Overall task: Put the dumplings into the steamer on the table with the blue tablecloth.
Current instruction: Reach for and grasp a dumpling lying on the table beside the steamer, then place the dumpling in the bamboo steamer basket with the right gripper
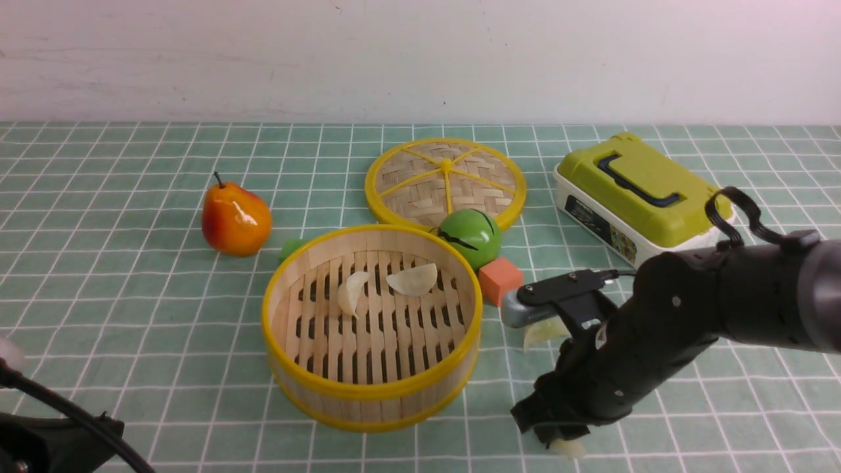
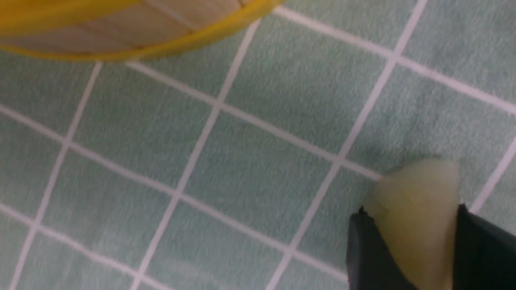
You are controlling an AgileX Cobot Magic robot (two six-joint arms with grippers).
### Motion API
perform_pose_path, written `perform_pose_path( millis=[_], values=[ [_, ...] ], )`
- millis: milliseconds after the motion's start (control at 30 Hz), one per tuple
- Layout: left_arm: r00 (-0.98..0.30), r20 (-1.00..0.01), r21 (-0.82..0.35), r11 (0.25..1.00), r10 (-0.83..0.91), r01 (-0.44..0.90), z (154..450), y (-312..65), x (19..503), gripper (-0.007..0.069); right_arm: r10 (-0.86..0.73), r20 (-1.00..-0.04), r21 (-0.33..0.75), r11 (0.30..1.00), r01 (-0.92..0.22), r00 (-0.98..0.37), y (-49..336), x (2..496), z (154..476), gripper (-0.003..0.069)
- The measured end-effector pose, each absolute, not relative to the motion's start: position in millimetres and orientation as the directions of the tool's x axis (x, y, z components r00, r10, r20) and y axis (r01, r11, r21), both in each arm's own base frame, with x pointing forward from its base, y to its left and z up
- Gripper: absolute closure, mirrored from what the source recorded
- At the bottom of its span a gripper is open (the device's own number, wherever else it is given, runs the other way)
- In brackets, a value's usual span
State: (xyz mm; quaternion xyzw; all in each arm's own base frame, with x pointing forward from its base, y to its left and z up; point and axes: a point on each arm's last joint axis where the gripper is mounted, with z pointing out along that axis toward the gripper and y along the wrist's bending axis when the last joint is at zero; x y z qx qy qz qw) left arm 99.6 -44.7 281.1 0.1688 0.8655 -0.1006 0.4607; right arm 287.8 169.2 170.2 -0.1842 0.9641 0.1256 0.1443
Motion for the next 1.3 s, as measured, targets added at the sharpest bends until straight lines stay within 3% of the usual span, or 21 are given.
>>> perform_pose_path(
  millis=[100, 200, 333, 467, 500, 700, 900, 1133, 1200, 1300],
  values=[
    [-0.492, -0.850, -0.021, 0.922, 0.187, 0.387, 284, -44, 98, 0.0639, -0.323, -0.366, 0.203, 0.887, -0.414, -0.873, 172, 289, 199, 0.0416],
    [-0.470, -0.865, -0.022, 0.921, 0.177, 0.389, 286, -44, 98, 0.0639, -0.252, -0.506, 0.275, 0.859, -0.431, -0.825, 188, 296, 248, 0.0416],
    [-0.462, -0.870, -0.023, 0.921, 0.174, 0.390, 287, -45, 99, 0.0639, -0.177, -0.663, 0.340, 0.794, -0.504, -0.727, 228, 300, 281, 0.0416],
    [-0.459, -0.873, -0.028, 0.920, 0.168, 0.390, 288, -45, 99, 0.0639, -0.145, -0.757, 0.318, 0.770, -0.553, -0.638, 263, 309, 270, 0.0416],
    [-0.461, -0.872, -0.034, 0.920, 0.163, 0.390, 288, -45, 99, 0.0639, -0.148, -0.775, 0.297, 0.773, -0.561, -0.615, 280, 313, 251, 0.0416],
    [-0.465, -0.872, -0.046, 0.919, 0.154, 0.390, 288, -46, 99, 0.0639, -0.203, -0.739, 0.255, 0.798, -0.546, -0.642, 302, 323, 186, 0.0416],
    [-0.466, -0.871, -0.047, 0.919, 0.153, 0.390, 288, -46, 98, 0.0639, -0.206, -0.724, 0.254, 0.807, -0.533, -0.658, 304, 327, 172, 0.0413],
    [-0.467, -0.871, -0.050, 0.919, 0.151, 0.390, 288, -46, 98, 0.0639, -0.194, -0.727, 0.276, 0.796, -0.539, -0.659, 303, 323, 187, 0.0300],
    [-0.467, -0.871, -0.050, 0.919, 0.151, 0.390, 288, -46, 98, 0.0639, -0.185, -0.764, 0.268, 0.781, -0.564, -0.619, 299, 322, 213, 0.0257],
    [-0.467, -0.871, -0.050, 0.919, 0.151, 0.390, 288, -46, 98, 0.0639, -0.168, -0.796, 0.267, 0.764, -0.588, -0.581, 289, 328, 250, 0.0252]
  ],
)
